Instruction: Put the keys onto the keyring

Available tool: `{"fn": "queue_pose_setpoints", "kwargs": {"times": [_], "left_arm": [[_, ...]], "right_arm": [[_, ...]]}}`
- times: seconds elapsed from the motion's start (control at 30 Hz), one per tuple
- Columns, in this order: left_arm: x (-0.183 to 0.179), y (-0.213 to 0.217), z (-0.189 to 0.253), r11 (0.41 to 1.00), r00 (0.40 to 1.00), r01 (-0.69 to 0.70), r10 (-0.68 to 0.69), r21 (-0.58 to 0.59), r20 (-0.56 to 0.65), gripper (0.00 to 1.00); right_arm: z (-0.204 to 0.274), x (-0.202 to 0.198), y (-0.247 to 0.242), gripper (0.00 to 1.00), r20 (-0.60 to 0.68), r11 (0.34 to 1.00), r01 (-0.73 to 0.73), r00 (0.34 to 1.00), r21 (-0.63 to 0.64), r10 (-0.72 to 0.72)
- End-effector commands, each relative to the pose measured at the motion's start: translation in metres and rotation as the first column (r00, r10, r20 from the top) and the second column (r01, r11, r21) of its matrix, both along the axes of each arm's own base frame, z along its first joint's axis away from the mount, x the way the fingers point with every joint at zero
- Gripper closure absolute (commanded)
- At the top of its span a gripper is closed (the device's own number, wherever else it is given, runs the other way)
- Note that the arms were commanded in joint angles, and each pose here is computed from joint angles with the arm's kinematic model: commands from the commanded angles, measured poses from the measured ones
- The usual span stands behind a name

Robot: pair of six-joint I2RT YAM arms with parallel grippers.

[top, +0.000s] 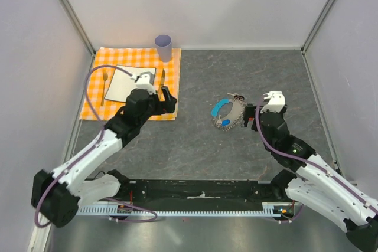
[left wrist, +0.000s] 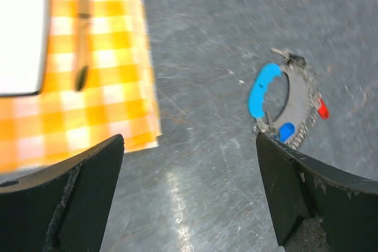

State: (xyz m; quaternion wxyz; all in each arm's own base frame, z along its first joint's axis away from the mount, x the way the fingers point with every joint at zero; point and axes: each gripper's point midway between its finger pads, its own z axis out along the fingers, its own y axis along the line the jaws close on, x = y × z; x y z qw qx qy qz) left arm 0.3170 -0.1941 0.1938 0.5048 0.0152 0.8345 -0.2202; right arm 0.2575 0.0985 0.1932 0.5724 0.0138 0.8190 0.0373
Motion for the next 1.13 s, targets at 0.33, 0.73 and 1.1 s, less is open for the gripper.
{"fn": "queue_pose_setpoints", "kwargs": {"times": [0.33, 0.73, 1.1], "left_arm": [[-0.115, 0.166, 0.147, 0.895, 0.811, -0.397, 0.447, -0.205, 0.378, 0.01], [-0.150, 0.198, 0.164, 0.868, 0.732, -0.409, 0.496, -0.281, 0.467, 0.01], [-0.143, 0.193, 0.156, 0.872, 0.744, -0.412, 0.489, -0.262, 0.455, 0.01]], "right_arm": [[0.103, -0.031, -0.080, 0.02, 0.293, 0.951, 0.254, 0.909, 0.178, -0.297], [0.138, -0.062, -0.117, 0.02, 0.389, 0.928, 0.287, 0.847, 0.238, -0.362], [0.138, -0.065, -0.121, 0.02, 0.390, 0.925, 0.299, 0.843, 0.233, -0.371]]}}
